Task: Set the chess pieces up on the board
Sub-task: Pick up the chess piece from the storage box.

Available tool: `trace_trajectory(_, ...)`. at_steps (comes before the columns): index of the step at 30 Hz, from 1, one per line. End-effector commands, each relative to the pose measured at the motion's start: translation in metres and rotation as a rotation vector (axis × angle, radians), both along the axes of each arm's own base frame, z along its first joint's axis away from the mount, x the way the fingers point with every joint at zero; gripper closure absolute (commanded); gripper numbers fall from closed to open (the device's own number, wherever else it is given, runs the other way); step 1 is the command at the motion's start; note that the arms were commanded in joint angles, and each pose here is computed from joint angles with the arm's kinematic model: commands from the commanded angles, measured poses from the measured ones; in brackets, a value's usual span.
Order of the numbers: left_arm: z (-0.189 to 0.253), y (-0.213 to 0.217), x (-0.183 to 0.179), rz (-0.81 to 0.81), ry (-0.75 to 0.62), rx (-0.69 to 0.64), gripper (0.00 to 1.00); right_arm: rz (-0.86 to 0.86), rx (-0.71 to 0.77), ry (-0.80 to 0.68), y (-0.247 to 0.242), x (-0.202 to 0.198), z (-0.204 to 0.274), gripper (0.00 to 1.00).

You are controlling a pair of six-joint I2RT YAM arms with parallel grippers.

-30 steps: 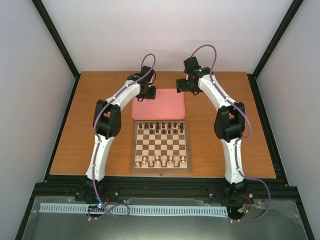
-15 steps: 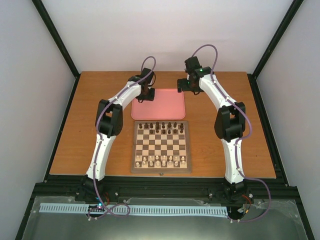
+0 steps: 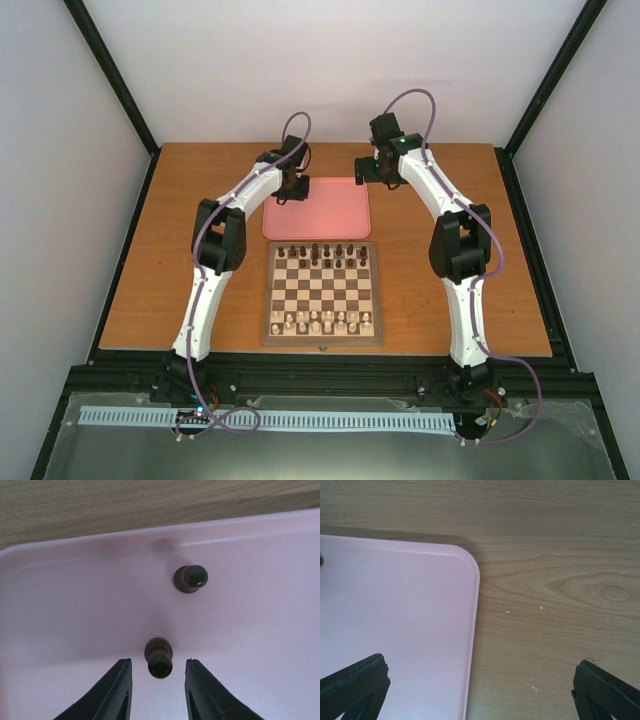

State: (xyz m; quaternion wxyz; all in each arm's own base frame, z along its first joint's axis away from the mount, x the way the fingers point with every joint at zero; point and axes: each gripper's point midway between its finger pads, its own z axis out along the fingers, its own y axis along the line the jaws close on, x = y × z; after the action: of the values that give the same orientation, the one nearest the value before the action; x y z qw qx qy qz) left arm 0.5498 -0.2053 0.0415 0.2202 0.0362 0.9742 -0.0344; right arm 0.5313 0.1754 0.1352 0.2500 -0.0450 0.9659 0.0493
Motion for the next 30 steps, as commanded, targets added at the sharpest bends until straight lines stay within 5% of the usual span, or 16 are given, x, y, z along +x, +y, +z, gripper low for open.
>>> trace_trajectory(1,0.003,-0.001,0.013,0.008,-0.027,-0.023,0.69,-0.009,-0.005,-0.01,-0.006,0.004,0.004,0.0)
trace_trajectory(9,0.002,-0.002,0.015,0.006,-0.032,-0.021,0.8,-0.009,-0.01,-0.004,-0.007,0.004,0.001,0.0)
trace_trajectory(15,0.002,0.002,0.013,0.016,-0.026,-0.008,0.97,-0.007,-0.006,0.0,-0.006,0.003,0.0,0.0)
trace_trajectory(24,0.056,0.015,0.005,0.017,-0.094,0.033,0.99,-0.008,-0.012,0.012,-0.008,-0.002,-0.005,0.0)
trace_trajectory(30,0.119,0.028,-0.04,0.003,-0.136,-0.008,0.99,-0.012,-0.008,0.022,-0.009,-0.005,-0.008,0.0)
